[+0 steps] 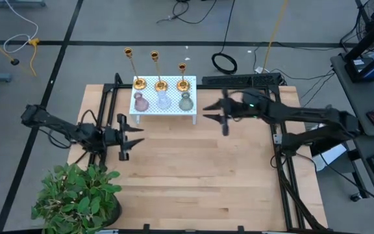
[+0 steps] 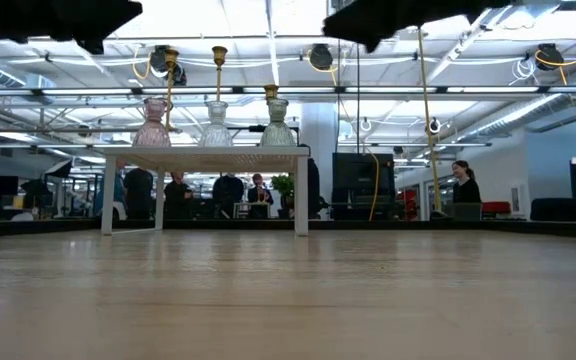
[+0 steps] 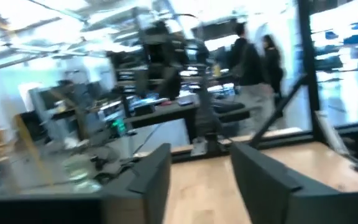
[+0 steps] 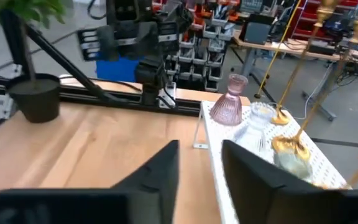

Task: Pick & Place candle stick holders
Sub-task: Return to Home Position

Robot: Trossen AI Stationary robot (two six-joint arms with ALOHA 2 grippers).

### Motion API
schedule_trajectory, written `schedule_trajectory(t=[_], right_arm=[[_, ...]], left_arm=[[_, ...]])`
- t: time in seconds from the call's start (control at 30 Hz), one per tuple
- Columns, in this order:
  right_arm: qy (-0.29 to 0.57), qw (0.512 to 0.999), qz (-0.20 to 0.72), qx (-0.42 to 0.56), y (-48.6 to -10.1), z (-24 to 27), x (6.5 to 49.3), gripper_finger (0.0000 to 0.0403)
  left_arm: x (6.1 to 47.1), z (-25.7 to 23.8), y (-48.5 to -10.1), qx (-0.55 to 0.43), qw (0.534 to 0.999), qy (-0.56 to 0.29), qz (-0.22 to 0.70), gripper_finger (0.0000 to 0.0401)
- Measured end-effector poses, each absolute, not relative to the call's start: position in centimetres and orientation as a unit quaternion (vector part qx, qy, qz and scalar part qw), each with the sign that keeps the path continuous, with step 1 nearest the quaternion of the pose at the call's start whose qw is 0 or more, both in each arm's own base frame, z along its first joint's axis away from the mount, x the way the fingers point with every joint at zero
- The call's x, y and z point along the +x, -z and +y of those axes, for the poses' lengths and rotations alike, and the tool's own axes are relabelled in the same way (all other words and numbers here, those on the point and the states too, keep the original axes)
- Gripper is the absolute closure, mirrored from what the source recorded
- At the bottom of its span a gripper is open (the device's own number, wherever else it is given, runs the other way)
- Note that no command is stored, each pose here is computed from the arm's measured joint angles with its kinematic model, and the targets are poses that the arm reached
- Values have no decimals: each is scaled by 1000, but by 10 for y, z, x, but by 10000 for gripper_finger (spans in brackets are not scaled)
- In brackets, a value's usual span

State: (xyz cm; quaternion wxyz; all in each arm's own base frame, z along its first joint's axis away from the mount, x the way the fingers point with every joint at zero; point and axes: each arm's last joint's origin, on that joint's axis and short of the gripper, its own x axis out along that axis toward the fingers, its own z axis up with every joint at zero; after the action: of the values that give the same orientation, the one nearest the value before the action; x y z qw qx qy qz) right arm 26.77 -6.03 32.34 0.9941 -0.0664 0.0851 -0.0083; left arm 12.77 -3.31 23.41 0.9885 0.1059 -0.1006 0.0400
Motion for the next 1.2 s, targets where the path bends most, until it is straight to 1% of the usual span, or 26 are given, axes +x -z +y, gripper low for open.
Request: schedule_trajectory(t=[0.07,0.2,0.23,0.3,0.33,0.4,0.5,0.67,0.87,0.97,1.2], right_arm=[[8,995,77,-62,-319,-54,249,322],[11,997,49,-50,-304,-46,215,387],[12,998,40,-49,-300,-45,208,395],[16,998,27,-45,-294,-41,194,395],[20,999,22,-41,-292,-40,188,395],[28,999,15,-37,-287,-38,178,398],[29,999,4,-43,-279,-35,164,401],[30,999,-9,-33,-268,-31,149,402],[30,999,2,-26,-250,-29,142,402],[30,999,5,-28,-240,-29,139,402],[31,999,-28,-25,-223,-26,129,403]], left_arm=[[128,-31,-242,96,989,-68,-89,262],[128,-29,-256,93,990,-99,-25,330],[128,-29,-260,93,991,-98,-8,347],[126,-28,-268,85,991,-97,19,382],[125,-28,-272,78,992,-97,23,391],[123,-27,-281,67,992,-107,16,392],[115,-23,-290,84,988,-127,9,395],[94,-14,-290,64,984,-168,9,395],[76,-7,-280,37,984,-173,23,396],[75,-7,-269,39,984,-172,27,398],[77,-7,-243,31,984,-172,22,398]])
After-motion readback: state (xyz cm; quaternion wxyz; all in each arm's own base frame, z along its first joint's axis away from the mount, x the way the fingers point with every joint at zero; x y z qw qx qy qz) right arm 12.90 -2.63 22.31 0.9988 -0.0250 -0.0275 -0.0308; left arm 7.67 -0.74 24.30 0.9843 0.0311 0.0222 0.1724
